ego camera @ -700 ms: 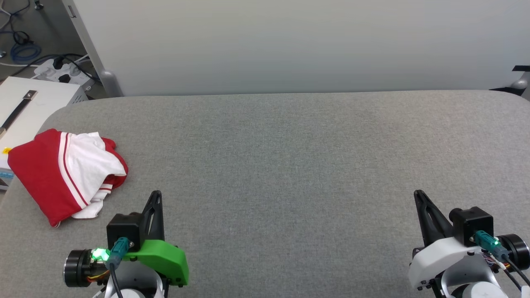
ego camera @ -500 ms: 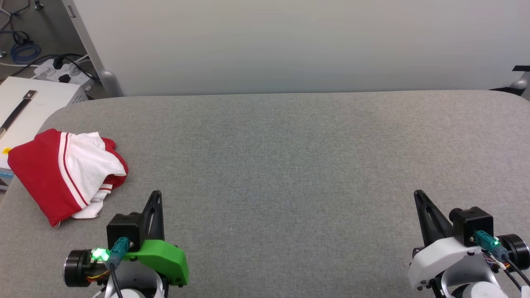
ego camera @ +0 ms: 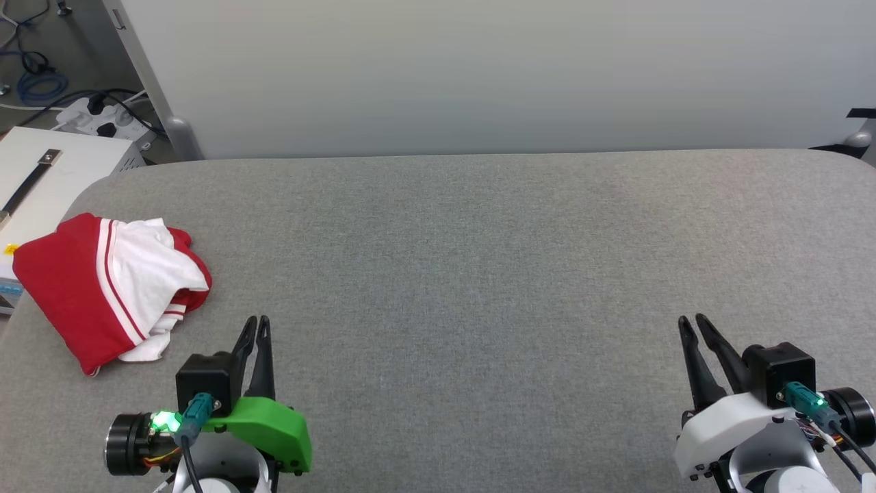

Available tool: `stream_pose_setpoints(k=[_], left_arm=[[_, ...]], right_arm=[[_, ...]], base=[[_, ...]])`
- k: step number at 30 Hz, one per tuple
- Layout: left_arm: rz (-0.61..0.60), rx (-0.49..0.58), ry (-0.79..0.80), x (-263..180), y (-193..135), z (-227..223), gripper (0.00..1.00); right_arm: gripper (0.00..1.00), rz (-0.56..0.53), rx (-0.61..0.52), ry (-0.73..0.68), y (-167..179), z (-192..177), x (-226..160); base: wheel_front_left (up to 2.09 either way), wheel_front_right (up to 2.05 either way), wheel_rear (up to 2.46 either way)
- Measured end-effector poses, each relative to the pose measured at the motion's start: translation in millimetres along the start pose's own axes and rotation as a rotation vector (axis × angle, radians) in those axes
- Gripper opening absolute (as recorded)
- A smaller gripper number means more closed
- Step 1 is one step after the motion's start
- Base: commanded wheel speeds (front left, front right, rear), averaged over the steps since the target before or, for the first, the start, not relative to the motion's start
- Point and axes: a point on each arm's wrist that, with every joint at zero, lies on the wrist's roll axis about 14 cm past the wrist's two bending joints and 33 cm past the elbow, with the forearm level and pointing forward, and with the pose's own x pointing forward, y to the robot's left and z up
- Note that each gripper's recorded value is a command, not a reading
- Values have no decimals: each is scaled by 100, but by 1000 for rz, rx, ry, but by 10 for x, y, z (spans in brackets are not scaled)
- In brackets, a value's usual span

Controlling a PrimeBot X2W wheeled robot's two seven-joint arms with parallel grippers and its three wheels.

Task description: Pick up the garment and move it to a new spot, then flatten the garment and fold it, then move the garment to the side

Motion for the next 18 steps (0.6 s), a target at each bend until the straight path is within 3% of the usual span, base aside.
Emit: stream_pose_setpoints(k=[18], left_arm=[[3,-33,1,-9,11,-54,100]], right_arm=[[100,-15,22,-12,-48,-12,-6]], base=[[0,0,0]])
